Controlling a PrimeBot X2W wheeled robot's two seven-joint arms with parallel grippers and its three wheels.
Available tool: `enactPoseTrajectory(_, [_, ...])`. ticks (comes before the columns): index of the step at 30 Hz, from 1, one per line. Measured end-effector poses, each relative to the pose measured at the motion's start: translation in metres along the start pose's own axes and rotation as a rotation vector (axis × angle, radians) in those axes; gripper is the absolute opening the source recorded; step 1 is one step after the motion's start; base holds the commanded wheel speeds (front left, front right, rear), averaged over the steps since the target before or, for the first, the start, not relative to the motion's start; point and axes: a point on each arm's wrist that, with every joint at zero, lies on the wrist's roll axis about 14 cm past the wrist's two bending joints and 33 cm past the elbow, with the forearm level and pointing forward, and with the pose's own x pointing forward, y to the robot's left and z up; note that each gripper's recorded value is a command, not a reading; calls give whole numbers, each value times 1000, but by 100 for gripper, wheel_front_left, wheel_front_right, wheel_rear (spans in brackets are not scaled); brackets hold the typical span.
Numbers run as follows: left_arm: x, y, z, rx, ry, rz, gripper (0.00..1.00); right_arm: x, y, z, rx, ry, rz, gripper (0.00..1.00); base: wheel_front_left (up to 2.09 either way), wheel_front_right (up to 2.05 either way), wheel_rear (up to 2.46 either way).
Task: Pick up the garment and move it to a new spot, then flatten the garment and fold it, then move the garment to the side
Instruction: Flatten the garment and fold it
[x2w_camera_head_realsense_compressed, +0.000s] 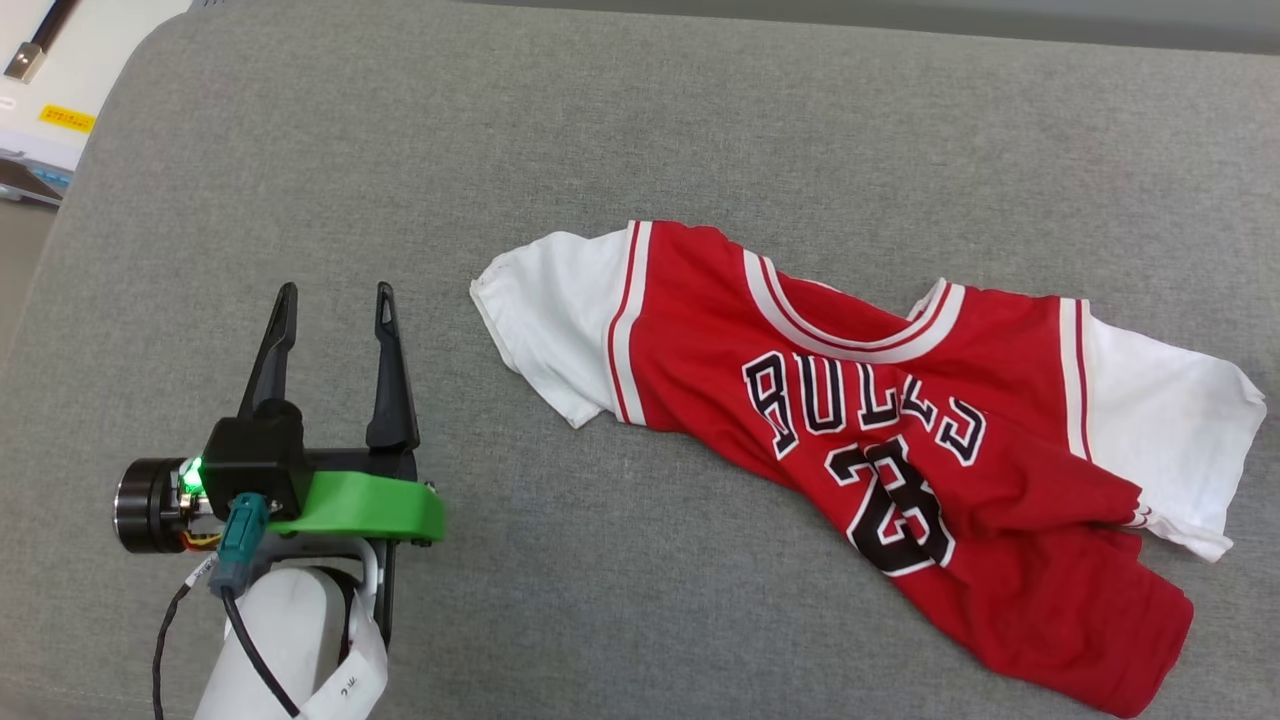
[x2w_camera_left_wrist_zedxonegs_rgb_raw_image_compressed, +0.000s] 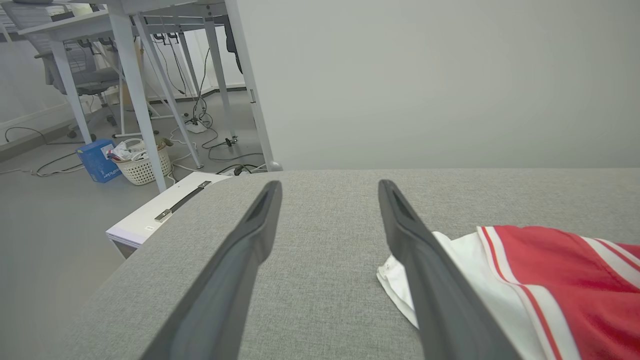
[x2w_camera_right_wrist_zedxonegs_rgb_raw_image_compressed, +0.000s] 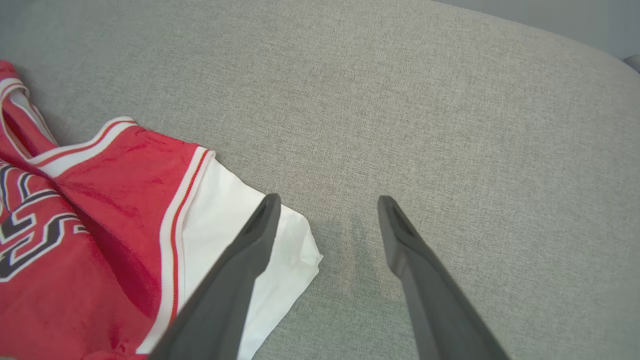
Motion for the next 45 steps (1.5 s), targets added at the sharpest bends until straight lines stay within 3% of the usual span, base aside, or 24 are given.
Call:
enactPoseTrajectory(10, [3, -4, -13, 3, 29, -11, 100, 25, 2, -60, -44, 320, -4, 100, 0, 0, 0])
enactPoseTrajectory(14, [6, -3, -21, 7, 47, -7, 100, 49, 11, -87, 12, 381, 12, 100, 0, 0, 0])
enactPoseTrajectory(20, [5, 8, -26, 23, 63, 21, 100, 59, 13, -107, -28, 462, 19, 100, 0, 0, 0])
enactPoseTrajectory(21, [5, 9, -26, 25, 63, 24, 100, 59, 13, -105, -29, 449, 20, 31, 0, 0, 0])
enactPoseTrajectory(22, [5, 10, -26, 25, 61, 24, 100, 59, 13, -104, -28, 437, 19, 0, 0, 0, 0])
enactPoseTrajectory(29, [6, 8, -22, 25, 49, 13, 100, 59, 10, -49, -35, 191, 5, 0, 0, 0, 0])
enactPoseTrajectory(33, [6, 6, -20, 22, 44, 5, 100, 48, -10, 5, -66, 44, -49, 0, 0, 0, 0])
enactPoseTrajectory(37, [6, 6, -20, 14, 45, 10, 100, 41, -32, 32, -55, -33, -107, 0, 0, 0, 0])
enactPoseTrajectory(40, [6, 6, -23, 14, 52, 12, 100, 42, -50, 25, -34, -11, -158, 0, 0, 0, 0])
enactPoseTrajectory(45, [8, 5, -33, 13, 74, 10, 100, 60, -75, -21, 79, 90, -232, 0, 0, 0, 0])
